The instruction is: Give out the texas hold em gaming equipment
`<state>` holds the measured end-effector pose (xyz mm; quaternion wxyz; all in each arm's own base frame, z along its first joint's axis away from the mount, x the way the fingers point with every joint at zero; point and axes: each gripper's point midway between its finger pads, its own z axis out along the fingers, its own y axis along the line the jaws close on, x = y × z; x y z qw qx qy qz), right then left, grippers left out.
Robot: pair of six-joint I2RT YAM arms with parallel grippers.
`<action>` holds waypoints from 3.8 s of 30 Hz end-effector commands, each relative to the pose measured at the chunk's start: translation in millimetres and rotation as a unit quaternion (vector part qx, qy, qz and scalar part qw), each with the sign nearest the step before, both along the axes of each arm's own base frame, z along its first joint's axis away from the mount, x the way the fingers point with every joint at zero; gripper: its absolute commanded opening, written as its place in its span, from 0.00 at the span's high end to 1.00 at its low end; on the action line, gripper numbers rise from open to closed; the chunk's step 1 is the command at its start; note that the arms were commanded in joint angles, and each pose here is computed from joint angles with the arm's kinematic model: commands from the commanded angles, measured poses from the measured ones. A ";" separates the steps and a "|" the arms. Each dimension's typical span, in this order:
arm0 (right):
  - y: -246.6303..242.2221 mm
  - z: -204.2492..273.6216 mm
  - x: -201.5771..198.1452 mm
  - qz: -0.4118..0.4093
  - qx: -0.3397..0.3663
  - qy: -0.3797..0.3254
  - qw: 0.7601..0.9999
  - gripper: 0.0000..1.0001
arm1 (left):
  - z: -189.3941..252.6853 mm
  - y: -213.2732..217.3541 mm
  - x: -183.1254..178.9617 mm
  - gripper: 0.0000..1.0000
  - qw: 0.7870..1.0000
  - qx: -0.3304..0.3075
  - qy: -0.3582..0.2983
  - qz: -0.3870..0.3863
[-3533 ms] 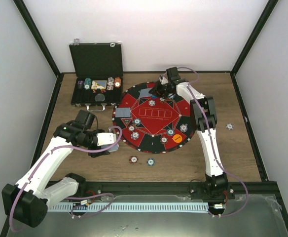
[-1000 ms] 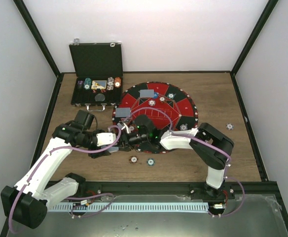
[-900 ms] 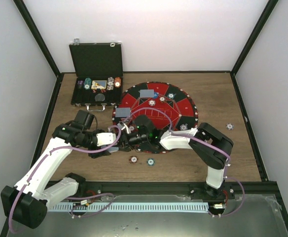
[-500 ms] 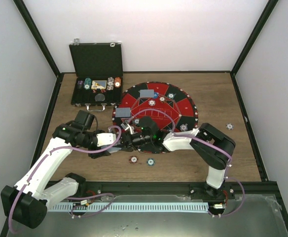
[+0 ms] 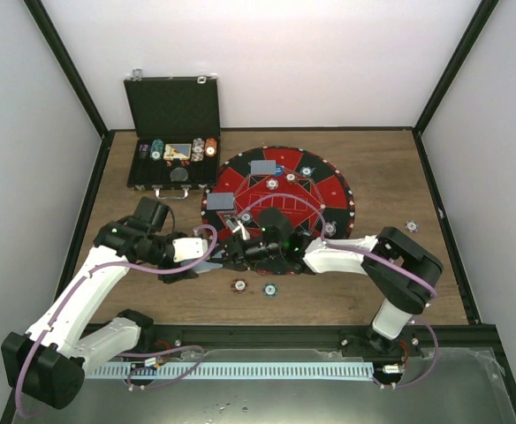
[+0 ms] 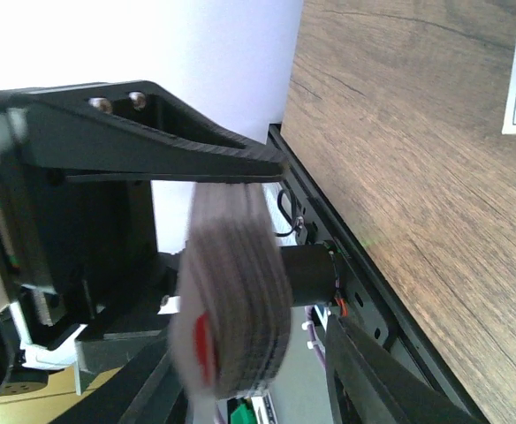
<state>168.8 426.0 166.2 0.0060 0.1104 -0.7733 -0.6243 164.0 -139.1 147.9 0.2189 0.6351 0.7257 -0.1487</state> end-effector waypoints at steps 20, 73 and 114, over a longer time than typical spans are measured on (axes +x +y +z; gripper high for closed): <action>-31.7 33.6 -1.3 -0.037 -0.007 -0.025 0.999 0.99 | 4.6 -0.6 4.2 0.92 1.000 0.000 -0.019 -0.009; -252.9 -117.9 88.3 -0.256 -0.231 0.056 0.937 0.91 | 8.0 2.6 5.3 0.92 0.999 0.008 -0.031 -0.012; -10.4 28.0 -0.9 -0.002 -0.021 -0.031 0.999 0.21 | 14.2 -2.0 7.2 0.92 1.000 -0.003 -0.028 -0.011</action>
